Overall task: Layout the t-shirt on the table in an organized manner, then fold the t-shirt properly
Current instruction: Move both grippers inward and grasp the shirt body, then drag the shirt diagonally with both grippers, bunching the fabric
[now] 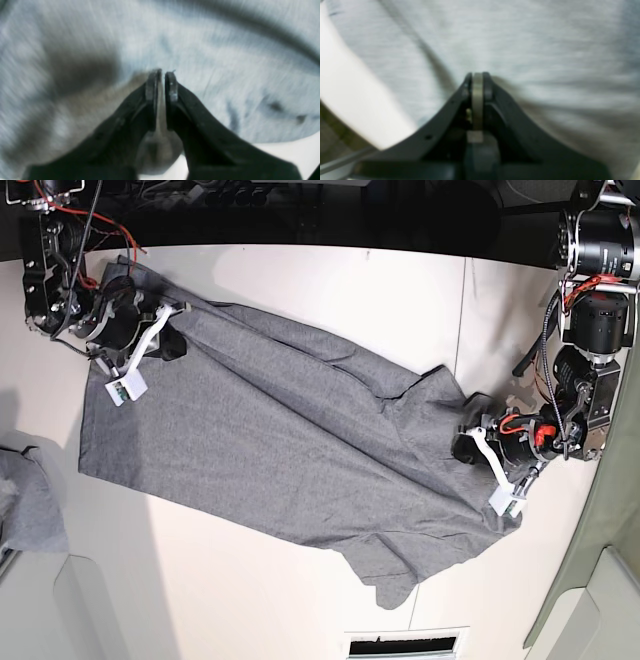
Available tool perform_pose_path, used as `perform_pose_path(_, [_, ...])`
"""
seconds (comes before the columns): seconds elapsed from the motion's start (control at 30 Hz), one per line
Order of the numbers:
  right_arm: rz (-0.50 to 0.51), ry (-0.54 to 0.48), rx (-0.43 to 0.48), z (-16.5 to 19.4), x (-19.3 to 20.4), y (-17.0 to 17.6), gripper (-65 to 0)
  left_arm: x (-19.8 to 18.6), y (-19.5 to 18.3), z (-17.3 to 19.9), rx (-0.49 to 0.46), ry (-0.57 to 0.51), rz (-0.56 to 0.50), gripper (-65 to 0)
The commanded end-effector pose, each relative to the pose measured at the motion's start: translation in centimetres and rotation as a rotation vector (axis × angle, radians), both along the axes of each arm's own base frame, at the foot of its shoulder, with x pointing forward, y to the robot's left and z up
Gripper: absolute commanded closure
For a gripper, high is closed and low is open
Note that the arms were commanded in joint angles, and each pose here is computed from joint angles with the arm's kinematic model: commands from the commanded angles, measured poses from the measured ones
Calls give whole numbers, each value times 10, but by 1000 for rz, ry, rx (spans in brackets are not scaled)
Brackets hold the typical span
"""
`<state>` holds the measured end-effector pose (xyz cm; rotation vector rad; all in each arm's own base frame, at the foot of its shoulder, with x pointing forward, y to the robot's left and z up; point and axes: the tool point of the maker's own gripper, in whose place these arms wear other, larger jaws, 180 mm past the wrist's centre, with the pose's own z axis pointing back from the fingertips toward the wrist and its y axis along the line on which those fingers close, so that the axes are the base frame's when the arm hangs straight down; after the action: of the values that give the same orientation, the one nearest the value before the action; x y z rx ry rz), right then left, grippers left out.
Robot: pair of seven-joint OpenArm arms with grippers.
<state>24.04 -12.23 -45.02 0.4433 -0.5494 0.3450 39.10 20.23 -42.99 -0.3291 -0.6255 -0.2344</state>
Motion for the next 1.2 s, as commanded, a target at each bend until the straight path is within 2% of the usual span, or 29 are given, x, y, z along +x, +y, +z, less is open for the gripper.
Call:
perform_pose_path(0.0, [1,-42,43,12,3,12,0,19,1,21,-14,-63,5,-63])
perform_pose_path(0.13, [-5,-43,129,17,-12,52,0,20,-17,19,-27,-58,-22,-64])
perform_pose_path(0.3, [-19,-93,124,27,5,58,0,16,-26,19,-37,-31,-47,-64])
perform_pose_path(0.5, [-105,-192,94,49,45,24,0,13,-14,51,-84,-35,-73,-64])
perform_pose_path(0.63, [-123,-269,-34,59,81,-4,0,11,6,54,-46,-40,-59,-64])
perform_pose_path(0.73, [-156,-272,-95,52,107,-29,0,5,12,46,-21,-23,-58,-64])
perform_pose_path(0.93, [-226,-234,-119,44,154,-74,0,-9,22,23,26,-20,-17,-64])
perform_pose_path(1.0, [-247,-218,-129,43,163,-89,0,-16,25,14,35,-12,12,-64])
perform_pose_path(1.17, [-268,-170,-148,35,165,-108,0,-27,14,-3,50,18,4,-64])
